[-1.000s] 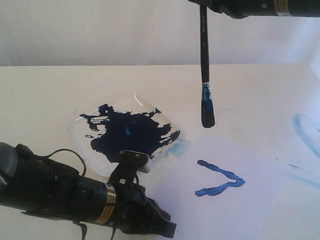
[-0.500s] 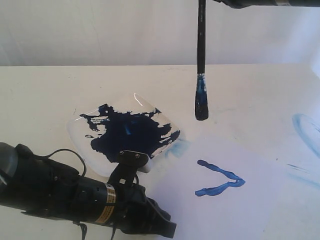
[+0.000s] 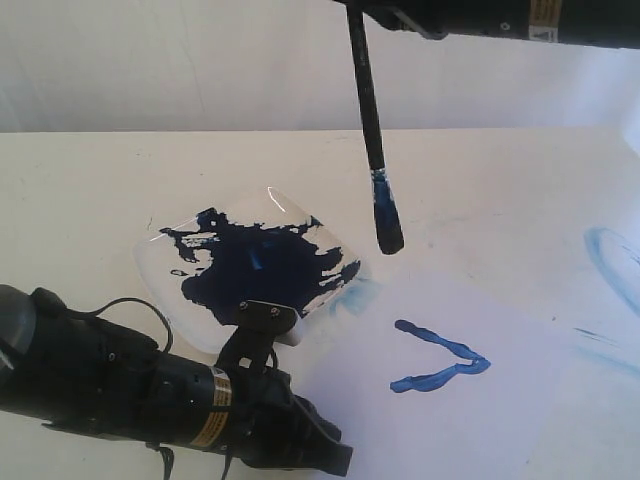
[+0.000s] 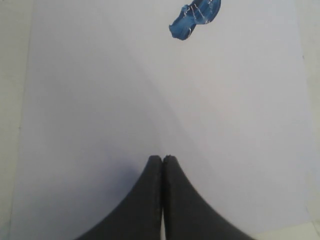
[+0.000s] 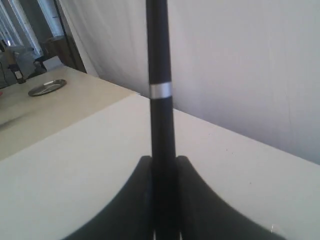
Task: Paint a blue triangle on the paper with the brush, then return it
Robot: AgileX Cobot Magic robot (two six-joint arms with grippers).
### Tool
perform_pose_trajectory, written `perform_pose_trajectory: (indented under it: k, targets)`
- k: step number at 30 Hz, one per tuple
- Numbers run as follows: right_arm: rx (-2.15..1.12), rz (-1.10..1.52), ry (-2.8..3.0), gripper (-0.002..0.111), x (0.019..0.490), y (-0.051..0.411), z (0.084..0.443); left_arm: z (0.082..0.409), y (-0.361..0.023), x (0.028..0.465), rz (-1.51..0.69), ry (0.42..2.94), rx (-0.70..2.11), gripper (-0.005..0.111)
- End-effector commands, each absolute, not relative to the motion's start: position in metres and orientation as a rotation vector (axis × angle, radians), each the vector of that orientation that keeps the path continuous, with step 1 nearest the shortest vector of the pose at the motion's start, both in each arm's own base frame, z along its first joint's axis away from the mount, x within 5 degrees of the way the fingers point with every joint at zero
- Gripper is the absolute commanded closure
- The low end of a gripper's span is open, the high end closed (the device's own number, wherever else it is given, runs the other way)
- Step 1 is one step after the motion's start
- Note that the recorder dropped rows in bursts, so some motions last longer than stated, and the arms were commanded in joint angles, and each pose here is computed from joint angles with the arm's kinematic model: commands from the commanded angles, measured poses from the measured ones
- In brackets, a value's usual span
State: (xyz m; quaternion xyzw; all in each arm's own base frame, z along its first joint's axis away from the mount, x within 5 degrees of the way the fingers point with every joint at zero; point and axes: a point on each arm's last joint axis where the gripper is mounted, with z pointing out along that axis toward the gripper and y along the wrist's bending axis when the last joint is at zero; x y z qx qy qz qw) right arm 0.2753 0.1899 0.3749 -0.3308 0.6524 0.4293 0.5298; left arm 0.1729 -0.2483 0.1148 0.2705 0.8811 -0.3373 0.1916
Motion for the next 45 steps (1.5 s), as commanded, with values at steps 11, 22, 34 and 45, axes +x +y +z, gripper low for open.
perform_pose_trajectory:
  k: [11,22,34,45]
  targets:
    - [-0.406,0.927,1.827,0.108,0.296,0.175,0.376,0.106,-0.239,0.172,-0.825,2.521,0.789,0.107]
    - [-0.593,0.911,1.734,0.108,0.289,0.180,0.381,0.106,-0.239,0.172,-0.825,2.520,0.791,0.107]
    - [-0.638,1.127,1.264,0.108,0.269,0.183,0.368,0.106,-0.239,0.172,-0.825,2.520,0.791,0.107]
    - [-0.767,0.839,1.191,0.108,0.270,0.179,0.361,0.106,-0.239,0.172,-0.824,2.519,0.794,0.107]
